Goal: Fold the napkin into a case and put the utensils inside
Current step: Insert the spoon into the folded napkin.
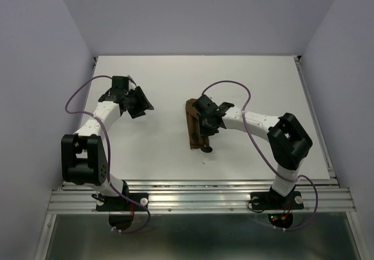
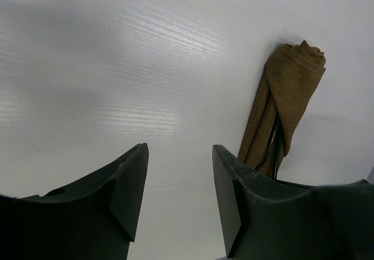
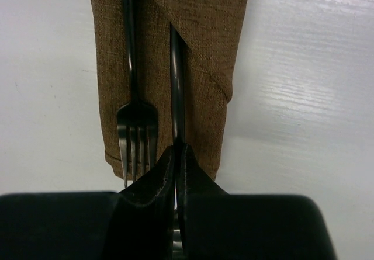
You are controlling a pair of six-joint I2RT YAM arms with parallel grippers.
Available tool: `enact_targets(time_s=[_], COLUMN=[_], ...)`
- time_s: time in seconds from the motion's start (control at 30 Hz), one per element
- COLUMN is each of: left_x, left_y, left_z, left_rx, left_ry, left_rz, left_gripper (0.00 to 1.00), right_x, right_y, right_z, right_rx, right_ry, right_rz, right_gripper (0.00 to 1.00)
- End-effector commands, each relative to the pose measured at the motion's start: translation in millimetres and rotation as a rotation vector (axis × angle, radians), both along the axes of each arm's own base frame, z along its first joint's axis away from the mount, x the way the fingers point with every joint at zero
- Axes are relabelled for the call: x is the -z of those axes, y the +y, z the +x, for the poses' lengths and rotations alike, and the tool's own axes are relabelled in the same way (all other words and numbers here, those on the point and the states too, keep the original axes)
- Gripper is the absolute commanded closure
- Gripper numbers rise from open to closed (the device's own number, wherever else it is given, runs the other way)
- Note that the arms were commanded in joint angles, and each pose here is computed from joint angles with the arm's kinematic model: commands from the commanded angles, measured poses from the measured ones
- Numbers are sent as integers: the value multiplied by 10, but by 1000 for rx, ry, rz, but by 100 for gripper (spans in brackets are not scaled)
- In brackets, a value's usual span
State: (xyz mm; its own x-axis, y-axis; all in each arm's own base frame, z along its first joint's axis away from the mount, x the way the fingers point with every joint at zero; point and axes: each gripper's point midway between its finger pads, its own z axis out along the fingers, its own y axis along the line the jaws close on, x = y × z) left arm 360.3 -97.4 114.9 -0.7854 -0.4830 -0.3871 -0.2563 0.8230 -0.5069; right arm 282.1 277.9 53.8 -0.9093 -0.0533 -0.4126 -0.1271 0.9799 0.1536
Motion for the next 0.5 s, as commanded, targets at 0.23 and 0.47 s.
enact_targets(time_s=[0.23,0.47], left_x=[43,73], left_y=[-42,-32], left_z=[-51,-80], left_rx=[59,75], left_ry=[-10,-7], left_rz=[6,18], left_gripper=[41,41], right_x=[-150,-89], right_y=[113,12], right_z=[507,686], right_rx=[48,98], right_ry=[-108,-121], right_rz=[-13,-46], right_gripper=[99,99])
